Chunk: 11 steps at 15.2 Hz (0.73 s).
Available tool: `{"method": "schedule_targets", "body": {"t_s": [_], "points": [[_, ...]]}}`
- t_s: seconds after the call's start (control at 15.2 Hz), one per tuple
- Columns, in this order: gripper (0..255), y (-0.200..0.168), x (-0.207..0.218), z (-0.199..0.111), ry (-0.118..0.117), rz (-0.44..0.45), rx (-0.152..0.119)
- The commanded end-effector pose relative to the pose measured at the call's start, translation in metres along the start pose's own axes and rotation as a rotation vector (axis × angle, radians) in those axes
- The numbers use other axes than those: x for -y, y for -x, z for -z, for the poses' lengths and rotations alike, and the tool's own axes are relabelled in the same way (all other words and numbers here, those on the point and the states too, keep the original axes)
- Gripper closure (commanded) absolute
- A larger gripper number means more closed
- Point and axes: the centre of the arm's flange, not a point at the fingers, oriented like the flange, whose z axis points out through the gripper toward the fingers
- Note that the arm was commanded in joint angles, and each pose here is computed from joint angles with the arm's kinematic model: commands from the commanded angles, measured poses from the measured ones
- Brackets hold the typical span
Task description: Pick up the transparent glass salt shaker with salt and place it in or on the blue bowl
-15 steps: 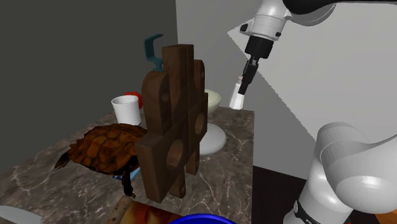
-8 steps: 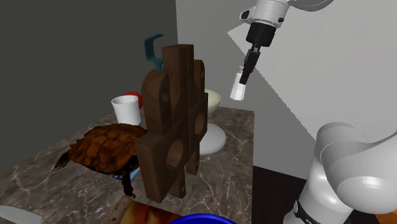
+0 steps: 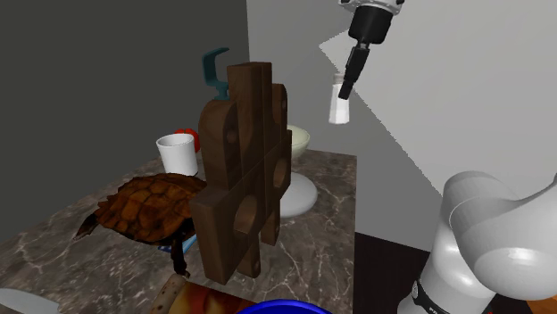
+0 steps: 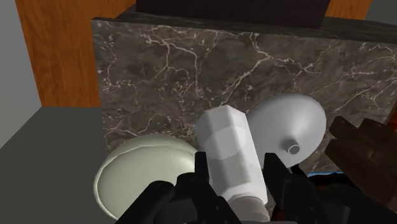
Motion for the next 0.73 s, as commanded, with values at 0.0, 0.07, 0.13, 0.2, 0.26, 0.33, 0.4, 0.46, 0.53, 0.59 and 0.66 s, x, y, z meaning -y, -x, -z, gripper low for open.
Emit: {"method": "schedule_targets", "body": {"t_s": [0.0, 0.07, 0.13, 0.2, 0.26, 0.33, 0.4, 0.46, 0.53, 0.59, 0.66], "points": [[255, -0.003, 0.002, 0.01, 0.0, 0.0, 0.0], [255, -0.004, 0.002, 0.015, 0.0, 0.0, 0.0], [255, -0.005, 0.003, 0.018, 0.0, 0.0, 0.0], [255, -0.005, 0.016, 0.017, 0.0, 0.0, 0.0], [255, -0.005, 0.029, 0.015, 0.0, 0.0, 0.0], [255, -0.005, 0.042, 0.014, 0.0, 0.0, 0.0], [255, -0.005, 0.055, 0.013, 0.0, 0.0, 0.0], [255, -0.005, 0.068, 0.012, 0.0, 0.0, 0.0], [255, -0.005, 0.081, 0.01, 0.0, 0.0, 0.0], [255, -0.005, 0.095, 0.009, 0.0, 0.0, 0.0], [255, -0.005, 0.108, 0.008, 0.0, 0.0, 0.0]]}}
